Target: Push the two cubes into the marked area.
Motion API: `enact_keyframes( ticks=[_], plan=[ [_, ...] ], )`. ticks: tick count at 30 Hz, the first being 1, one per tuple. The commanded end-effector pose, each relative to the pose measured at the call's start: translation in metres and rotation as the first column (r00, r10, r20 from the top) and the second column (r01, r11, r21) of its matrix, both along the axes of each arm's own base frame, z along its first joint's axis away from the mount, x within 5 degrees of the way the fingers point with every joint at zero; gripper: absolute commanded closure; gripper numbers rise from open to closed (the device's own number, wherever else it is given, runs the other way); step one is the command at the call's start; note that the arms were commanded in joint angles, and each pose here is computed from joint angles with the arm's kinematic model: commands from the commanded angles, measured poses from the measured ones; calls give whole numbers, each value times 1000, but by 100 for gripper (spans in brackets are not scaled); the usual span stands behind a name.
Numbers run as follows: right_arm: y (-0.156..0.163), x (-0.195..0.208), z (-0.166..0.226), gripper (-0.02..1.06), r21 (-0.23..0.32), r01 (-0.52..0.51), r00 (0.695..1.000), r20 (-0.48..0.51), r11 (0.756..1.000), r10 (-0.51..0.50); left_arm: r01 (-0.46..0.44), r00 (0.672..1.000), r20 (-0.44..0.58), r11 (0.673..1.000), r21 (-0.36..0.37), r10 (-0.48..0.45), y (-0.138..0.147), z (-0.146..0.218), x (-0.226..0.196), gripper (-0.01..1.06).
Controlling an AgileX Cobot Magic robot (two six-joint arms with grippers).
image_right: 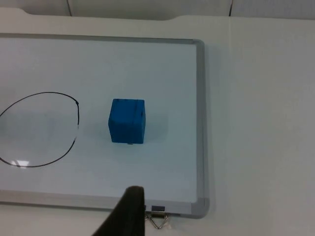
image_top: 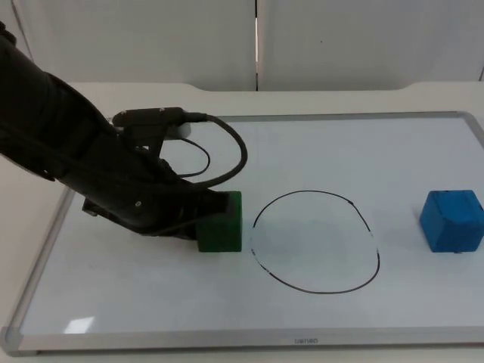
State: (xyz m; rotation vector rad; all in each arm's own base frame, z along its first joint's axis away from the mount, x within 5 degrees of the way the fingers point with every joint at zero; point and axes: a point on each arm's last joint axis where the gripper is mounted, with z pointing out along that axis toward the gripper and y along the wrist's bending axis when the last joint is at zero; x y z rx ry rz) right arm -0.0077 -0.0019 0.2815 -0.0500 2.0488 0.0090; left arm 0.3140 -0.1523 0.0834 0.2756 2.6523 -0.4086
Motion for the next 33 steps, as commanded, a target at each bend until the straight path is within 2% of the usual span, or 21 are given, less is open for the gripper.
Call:
enact_keyframes(
  ticks=[1,19,33],
  plan=[
    [0,0,-1,-1,-15,2,1000,3,1000,-2,-12,1000,0,1000,-8,12,-2,0,0,105],
    [0,0,-1,-1,-15,2,1000,3,1000,-2,-9,1000,-3,999,-48,9,-8,4,4,105],
    [0,0,-1,-1,-15,2,1000,3,1000,-2,38,999,22,999,-31,-37,-28,6,-3,105]
  ],
)
